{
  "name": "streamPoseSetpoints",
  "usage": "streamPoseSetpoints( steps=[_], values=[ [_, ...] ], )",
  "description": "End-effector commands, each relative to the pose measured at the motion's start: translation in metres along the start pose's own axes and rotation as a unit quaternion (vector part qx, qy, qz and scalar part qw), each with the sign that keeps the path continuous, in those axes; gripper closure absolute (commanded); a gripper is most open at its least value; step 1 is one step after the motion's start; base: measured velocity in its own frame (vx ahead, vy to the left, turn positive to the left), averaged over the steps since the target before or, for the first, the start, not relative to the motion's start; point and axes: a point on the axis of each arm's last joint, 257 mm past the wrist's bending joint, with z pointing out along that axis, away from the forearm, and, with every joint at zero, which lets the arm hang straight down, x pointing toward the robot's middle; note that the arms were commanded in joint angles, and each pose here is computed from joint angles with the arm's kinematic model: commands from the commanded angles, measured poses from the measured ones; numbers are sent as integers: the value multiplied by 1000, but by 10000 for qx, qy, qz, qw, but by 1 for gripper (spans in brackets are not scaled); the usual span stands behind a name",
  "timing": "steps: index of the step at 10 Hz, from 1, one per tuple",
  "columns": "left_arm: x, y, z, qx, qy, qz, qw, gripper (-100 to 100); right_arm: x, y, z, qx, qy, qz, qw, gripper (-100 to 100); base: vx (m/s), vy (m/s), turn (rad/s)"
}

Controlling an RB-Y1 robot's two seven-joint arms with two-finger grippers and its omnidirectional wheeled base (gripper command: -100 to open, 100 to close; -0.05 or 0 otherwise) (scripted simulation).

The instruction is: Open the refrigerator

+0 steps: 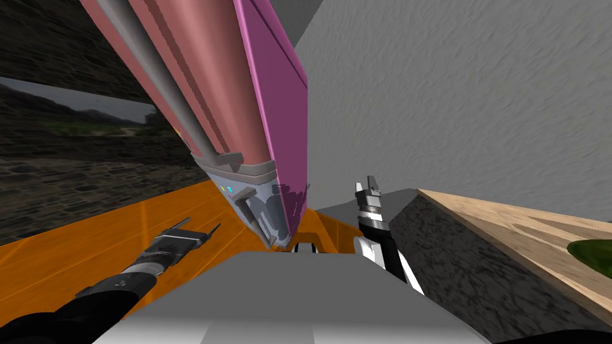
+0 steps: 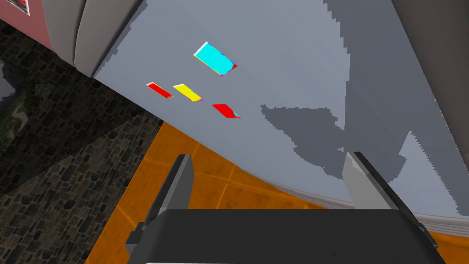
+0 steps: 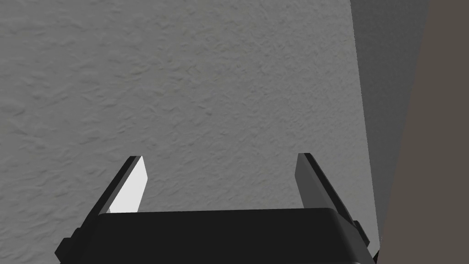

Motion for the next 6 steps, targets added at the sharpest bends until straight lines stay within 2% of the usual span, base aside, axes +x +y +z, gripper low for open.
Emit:
streamPoseSetpoints(
  steps=[1,2,4,6],
  values=[
    [7,-11,-3,7,22,-23,10000,-100,0,0,0,0,0,0,10000,0,66,-134,26],
    [13,-14,-4,3,57,-22,10000,-100,0,0,0,0,0,0,10000,0,82,-119,17],
    [36,-19,-7,-29,248,8,9997,-100,0,0,0,0,0,0,10000,0,120,-140,26],
    [57,-18,-9,-65,429,45,9990,-100,0,0,0,0,0,0,10000,0,55,-107,7]
  ],
)
